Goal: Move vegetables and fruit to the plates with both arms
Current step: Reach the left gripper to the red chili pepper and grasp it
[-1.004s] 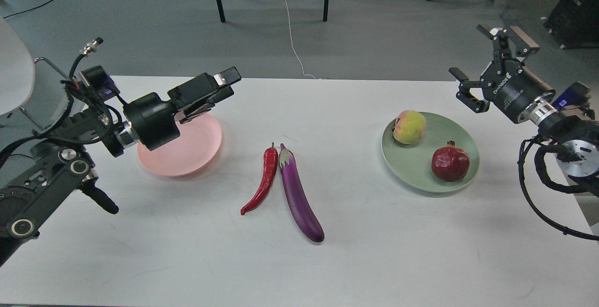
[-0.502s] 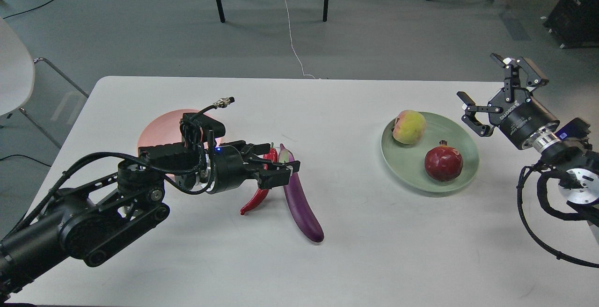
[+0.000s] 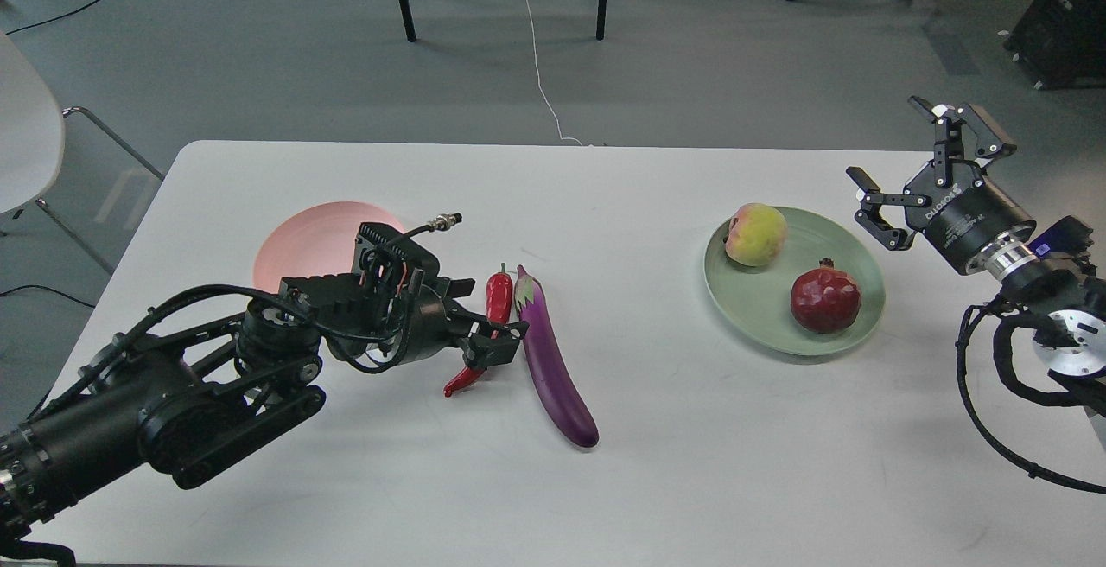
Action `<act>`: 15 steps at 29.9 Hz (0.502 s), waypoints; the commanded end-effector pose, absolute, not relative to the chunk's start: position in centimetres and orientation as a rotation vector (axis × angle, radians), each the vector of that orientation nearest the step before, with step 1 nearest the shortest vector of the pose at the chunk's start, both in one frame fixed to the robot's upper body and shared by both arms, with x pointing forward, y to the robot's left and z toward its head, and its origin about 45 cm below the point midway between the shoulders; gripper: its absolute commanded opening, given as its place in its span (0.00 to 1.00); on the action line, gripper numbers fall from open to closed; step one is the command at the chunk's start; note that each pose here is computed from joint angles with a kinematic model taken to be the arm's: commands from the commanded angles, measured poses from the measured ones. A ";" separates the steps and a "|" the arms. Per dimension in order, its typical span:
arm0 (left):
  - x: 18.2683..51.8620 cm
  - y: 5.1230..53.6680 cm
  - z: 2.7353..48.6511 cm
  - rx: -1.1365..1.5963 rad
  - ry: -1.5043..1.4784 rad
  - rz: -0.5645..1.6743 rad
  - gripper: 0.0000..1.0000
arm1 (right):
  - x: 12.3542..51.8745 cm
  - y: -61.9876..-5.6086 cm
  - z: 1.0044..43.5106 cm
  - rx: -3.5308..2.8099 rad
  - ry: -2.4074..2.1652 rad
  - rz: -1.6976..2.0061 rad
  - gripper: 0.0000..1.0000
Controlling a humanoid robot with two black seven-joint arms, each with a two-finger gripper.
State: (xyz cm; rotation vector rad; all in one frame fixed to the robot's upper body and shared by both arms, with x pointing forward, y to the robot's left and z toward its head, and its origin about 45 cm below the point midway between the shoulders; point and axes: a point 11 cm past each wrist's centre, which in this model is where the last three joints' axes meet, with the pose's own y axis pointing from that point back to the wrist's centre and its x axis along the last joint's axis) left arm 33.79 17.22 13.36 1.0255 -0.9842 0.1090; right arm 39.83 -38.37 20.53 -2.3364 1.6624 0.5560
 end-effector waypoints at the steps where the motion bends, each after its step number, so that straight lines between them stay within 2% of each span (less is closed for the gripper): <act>1: 33.7 17.7 12.6 1.054 -0.987 0.097 0.98 | 39.8 -38.5 20.5 -2.336 1.667 0.556 0.99; 10: 33.2 18.0 11.4 1.068 -0.958 0.092 0.96 | 39.8 -38.8 20.7 -2.335 1.671 0.550 0.99; 15: 33.4 18.2 11.6 1.075 -0.967 0.092 0.87 | 39.7 -38.7 20.6 -2.333 1.670 0.552 0.99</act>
